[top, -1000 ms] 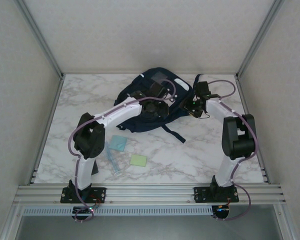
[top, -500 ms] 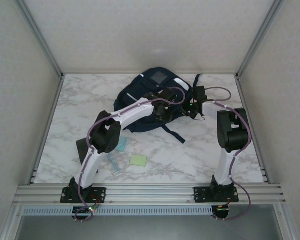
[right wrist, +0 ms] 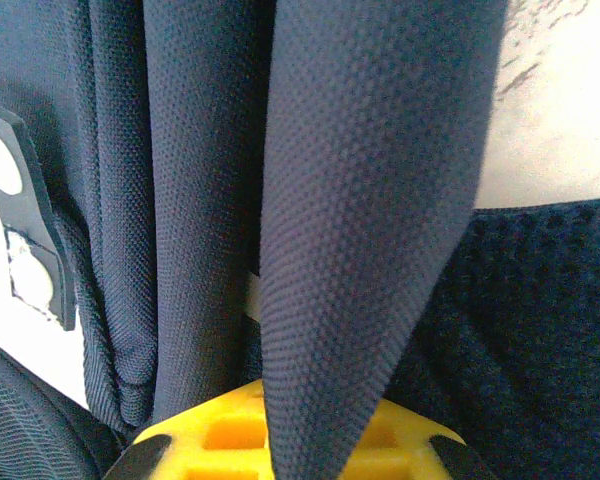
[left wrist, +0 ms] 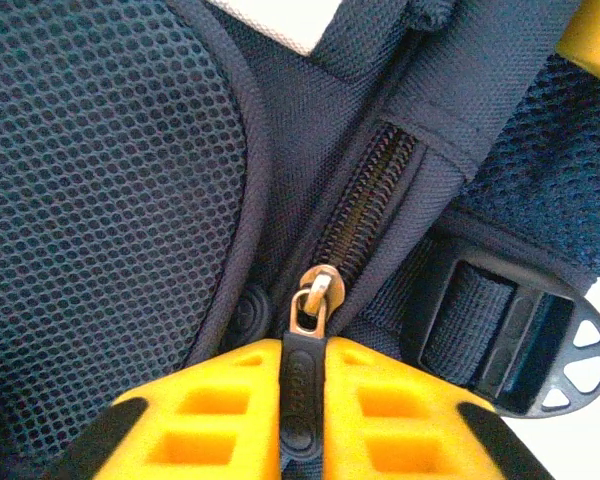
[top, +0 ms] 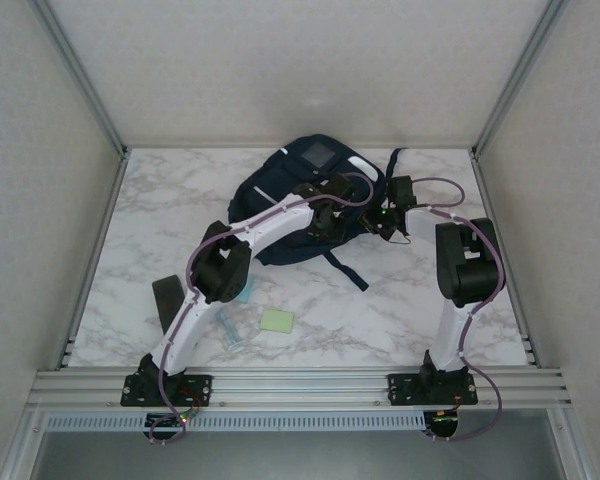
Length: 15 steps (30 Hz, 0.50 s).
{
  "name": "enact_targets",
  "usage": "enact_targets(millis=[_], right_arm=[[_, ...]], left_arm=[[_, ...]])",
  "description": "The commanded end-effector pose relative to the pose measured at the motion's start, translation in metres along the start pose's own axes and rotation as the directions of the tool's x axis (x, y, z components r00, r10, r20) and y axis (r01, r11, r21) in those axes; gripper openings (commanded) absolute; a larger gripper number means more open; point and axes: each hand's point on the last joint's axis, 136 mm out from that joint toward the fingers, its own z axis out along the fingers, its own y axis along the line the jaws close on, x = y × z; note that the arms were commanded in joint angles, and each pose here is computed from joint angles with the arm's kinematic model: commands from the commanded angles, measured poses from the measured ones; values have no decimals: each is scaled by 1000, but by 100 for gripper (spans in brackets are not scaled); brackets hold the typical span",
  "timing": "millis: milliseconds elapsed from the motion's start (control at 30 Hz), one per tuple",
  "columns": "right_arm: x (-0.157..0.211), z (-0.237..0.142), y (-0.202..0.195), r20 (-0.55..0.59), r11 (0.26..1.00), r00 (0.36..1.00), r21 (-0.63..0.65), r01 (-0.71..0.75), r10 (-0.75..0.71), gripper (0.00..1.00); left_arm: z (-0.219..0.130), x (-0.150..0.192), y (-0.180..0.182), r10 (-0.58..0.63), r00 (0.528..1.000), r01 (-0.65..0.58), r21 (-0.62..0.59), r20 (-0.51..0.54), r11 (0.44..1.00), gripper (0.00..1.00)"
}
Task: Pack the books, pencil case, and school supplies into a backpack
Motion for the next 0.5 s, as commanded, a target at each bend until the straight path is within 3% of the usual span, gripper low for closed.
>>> enact_targets(millis=[0, 233, 467], right_arm=[[0, -7, -9, 8, 998, 1000, 63, 7, -8, 0], [-31, -7, -23, 128, 986, 991, 160, -47, 27, 0], [-62, -16, -31, 202, 977, 977, 187, -99, 61, 0]], left_arm=[[19, 18, 28, -28, 997, 23, -67, -70, 997, 0], [1, 47, 40, 10, 986, -27, -97, -168, 995, 0], [-26, 91, 91, 25, 964, -90, -238, -265, 967, 0]])
